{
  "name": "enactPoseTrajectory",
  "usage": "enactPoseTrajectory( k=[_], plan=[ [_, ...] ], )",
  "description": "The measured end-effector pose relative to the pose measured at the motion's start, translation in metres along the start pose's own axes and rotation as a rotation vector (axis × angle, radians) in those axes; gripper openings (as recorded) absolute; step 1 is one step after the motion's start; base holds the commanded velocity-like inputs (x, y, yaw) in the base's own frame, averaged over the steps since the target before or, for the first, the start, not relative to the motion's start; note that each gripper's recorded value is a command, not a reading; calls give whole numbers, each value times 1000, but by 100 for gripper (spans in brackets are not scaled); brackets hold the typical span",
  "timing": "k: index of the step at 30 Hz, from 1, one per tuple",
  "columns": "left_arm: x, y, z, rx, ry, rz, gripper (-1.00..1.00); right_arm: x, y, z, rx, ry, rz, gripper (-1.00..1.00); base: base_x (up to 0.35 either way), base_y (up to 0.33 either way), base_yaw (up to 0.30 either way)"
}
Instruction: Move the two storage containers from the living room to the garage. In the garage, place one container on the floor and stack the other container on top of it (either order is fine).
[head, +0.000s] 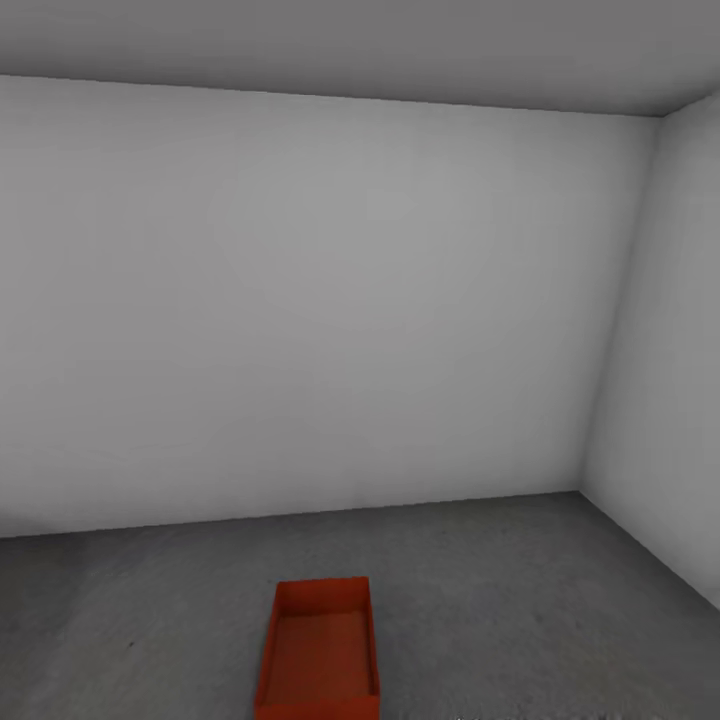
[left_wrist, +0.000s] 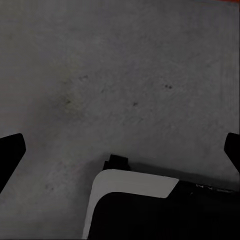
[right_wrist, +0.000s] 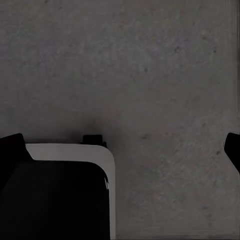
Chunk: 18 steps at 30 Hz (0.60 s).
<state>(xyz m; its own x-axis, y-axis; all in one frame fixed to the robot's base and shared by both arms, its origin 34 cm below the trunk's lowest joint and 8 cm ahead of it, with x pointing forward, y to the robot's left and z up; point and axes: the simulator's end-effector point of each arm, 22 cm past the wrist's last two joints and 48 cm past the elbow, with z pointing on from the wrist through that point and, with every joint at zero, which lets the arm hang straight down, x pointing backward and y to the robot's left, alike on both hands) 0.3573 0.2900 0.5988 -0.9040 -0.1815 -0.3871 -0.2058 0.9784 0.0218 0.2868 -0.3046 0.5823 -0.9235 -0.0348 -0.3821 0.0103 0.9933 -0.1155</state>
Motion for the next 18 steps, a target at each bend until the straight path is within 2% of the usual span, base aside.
enactPoseTrajectory(
  k=[2,4,18],
  plan=[
    [15,-5,-1,35,17,-29,100,0,0,0,0,0,0,100,0,0,-285],
    [18,-9,-2,55,6,-43,100,0,0,0,0,1,0,100,0,0,-286],
    [14,-9,-2,60,-11,-36,100,-1,3,0,-4,-1,1,100,0,0,-286]
  ],
)
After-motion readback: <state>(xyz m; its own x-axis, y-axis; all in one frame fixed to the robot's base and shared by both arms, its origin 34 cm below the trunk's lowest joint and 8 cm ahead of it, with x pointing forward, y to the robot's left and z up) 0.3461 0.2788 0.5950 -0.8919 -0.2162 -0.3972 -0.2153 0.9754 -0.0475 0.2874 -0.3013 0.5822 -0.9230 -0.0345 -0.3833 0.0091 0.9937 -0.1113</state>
